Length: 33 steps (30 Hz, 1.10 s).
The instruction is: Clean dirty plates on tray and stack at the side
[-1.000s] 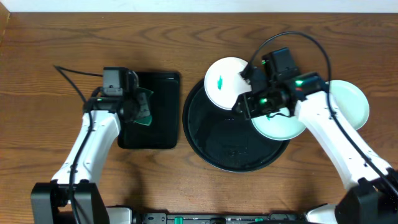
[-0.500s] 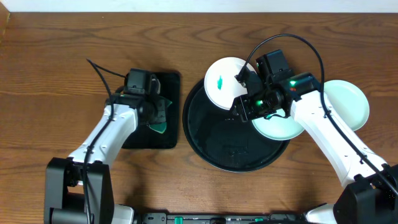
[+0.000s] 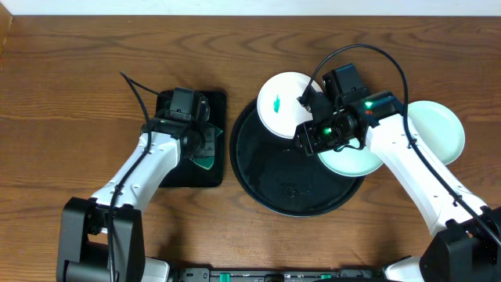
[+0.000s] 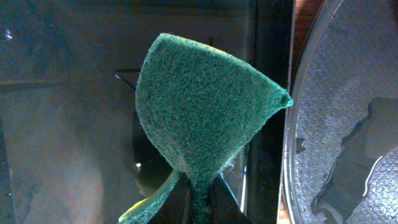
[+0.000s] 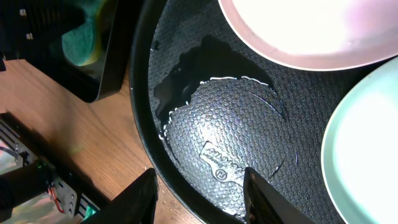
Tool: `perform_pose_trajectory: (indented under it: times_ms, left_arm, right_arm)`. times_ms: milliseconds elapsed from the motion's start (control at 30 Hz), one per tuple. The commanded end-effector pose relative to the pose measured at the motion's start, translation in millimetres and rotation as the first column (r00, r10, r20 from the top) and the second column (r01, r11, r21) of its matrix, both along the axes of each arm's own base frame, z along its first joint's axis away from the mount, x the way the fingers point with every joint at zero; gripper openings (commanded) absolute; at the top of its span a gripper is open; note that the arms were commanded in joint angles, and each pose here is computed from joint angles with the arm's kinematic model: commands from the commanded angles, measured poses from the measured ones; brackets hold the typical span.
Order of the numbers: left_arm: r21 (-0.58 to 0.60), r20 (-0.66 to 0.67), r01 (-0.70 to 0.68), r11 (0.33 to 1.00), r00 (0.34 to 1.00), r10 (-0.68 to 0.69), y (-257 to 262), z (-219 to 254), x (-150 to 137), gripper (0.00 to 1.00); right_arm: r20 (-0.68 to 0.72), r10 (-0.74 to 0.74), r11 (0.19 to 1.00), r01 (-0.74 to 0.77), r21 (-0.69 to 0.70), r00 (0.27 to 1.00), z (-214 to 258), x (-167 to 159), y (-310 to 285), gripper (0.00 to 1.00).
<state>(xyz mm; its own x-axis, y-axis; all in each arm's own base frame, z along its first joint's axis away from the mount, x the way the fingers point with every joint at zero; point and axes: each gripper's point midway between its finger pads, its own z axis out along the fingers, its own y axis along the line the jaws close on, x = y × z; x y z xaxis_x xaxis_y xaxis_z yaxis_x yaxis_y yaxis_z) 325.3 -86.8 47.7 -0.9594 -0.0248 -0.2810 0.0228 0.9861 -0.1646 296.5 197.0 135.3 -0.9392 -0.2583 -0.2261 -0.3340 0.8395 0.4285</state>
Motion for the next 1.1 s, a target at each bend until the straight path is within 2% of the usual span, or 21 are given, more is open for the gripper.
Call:
perform_pose_trajectory:
  times_ms: [0, 300, 433, 1067]
  left_arm:
    - [-0.002, -0.013, -0.035, 0.999, 0.999, 0.035, 0, -2, -3, 0.07]
    - [-0.024, -0.023, -0.087, 0.996, 0.996, 0.086, -2, -1, -3, 0.07]
    - [-0.084, -0.039, -0.066, 0.994, 0.997, 0.063, -13, 0, -5, 0.07]
    - [-0.137, -0.057, -0.05, 0.989, 0.997, 0.043, -22, 2, -9, 0.07]
  right_arm:
    - [0.001, -0.01, 1.0, 0.01, -0.007, 1.0, 0, 0, -4, 0.43]
    - [0.0, -0.01, 1.0, 0.01, -0.007, 1.0, 0, 0, -4, 0.43]
    - [0.0, -0.01, 1.0, 0.01, -0.007, 1.0, 0, 0, -4, 0.43]
    - [0.0, -0.011, 1.0, 0.011, -0.008, 1.0, 0, 0, -4, 0.43]
